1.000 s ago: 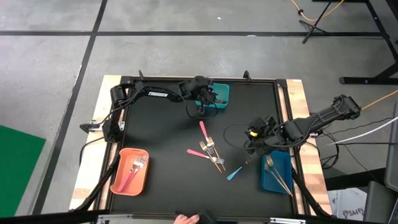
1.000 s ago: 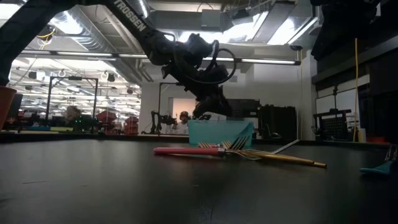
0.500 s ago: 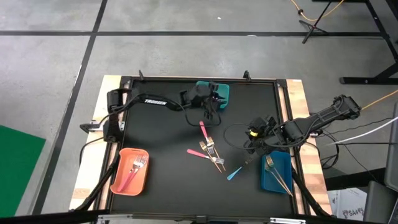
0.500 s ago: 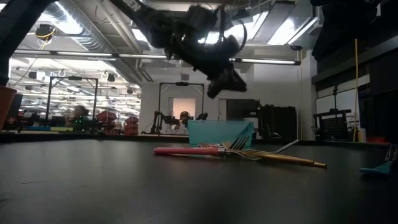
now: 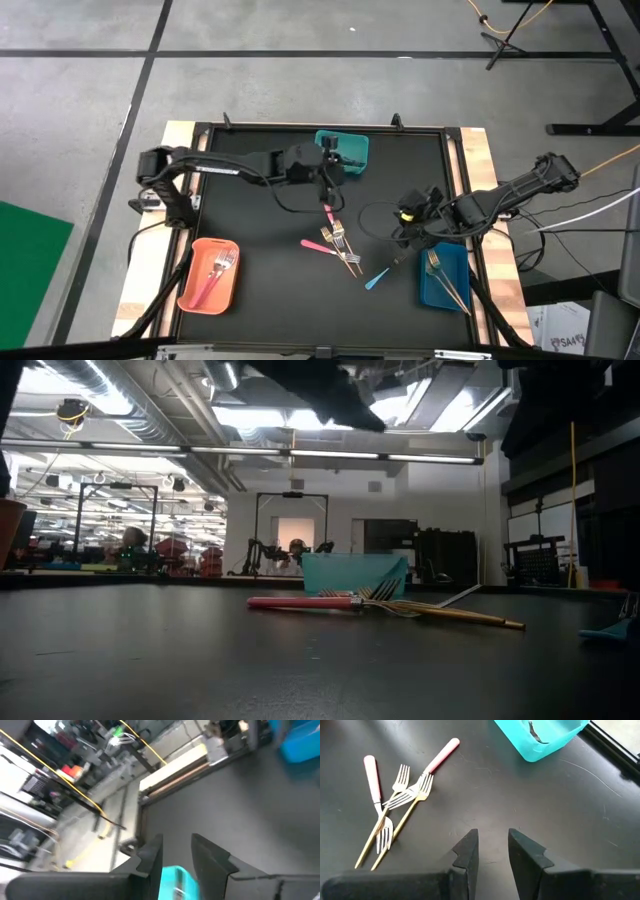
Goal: Sort silverware by color (type)
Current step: Put the blue fork into the green bin
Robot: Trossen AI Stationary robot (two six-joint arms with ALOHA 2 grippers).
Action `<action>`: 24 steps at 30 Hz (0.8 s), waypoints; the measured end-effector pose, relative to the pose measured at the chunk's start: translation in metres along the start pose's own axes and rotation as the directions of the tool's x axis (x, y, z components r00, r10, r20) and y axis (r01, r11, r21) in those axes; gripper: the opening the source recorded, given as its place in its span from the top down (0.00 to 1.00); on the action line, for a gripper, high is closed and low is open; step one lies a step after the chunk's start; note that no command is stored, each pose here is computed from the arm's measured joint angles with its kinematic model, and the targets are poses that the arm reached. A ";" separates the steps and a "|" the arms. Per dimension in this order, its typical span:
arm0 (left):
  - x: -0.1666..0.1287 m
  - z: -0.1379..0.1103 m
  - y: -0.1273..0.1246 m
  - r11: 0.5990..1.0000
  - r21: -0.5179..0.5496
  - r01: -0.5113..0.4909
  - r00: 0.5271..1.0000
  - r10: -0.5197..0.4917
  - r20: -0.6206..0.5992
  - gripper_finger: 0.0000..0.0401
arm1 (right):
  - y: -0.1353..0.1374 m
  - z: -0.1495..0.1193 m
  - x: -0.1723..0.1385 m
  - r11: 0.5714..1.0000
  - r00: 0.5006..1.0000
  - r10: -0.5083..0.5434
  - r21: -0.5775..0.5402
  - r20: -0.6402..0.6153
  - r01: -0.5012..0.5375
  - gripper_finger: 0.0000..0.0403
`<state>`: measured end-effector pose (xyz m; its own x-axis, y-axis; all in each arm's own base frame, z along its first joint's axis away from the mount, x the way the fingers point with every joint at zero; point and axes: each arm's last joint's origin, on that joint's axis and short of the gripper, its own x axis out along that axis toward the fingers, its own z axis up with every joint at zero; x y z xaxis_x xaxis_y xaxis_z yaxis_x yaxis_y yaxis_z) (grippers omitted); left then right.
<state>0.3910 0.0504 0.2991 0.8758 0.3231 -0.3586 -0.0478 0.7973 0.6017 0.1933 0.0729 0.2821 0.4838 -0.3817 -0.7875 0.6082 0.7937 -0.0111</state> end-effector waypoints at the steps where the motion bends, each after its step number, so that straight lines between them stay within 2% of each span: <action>1: -0.008 0.004 0.000 1.000 -0.025 0.012 1.000 -0.012 -0.001 0.76 | 0.001 0.000 0.001 1.000 1.000 -0.003 -0.003 -0.002 0.003 0.76; 7: -0.055 0.018 -0.001 0.985 -0.142 0.095 0.994 -0.101 -0.040 0.76 | 0.007 -0.002 0.008 0.998 0.999 -0.014 -0.057 -0.032 0.012 0.76; 13: -0.097 0.017 -0.009 0.951 -0.250 0.183 0.962 -0.226 -0.155 0.76 | 0.018 -0.006 0.019 0.989 0.997 -0.010 -0.145 -0.080 -0.001 0.76; 19: -0.115 0.014 -0.023 0.915 -0.338 0.222 0.919 -0.312 -0.242 0.76 | 0.028 -0.011 0.030 0.966 0.983 0.006 -0.251 -0.181 -0.052 0.76; 24: -0.120 0.013 -0.039 0.906 -0.336 0.259 0.896 -0.356 -0.267 0.76 | 0.040 -0.015 0.042 0.927 0.968 0.047 -0.350 -0.247 -0.134 0.76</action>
<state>0.2943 -0.0258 0.3284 0.6729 0.1421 -0.7260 0.0226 0.9770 0.2122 0.2284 0.0963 0.2394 0.3413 -0.2152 -0.9150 0.2789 0.9528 -0.1200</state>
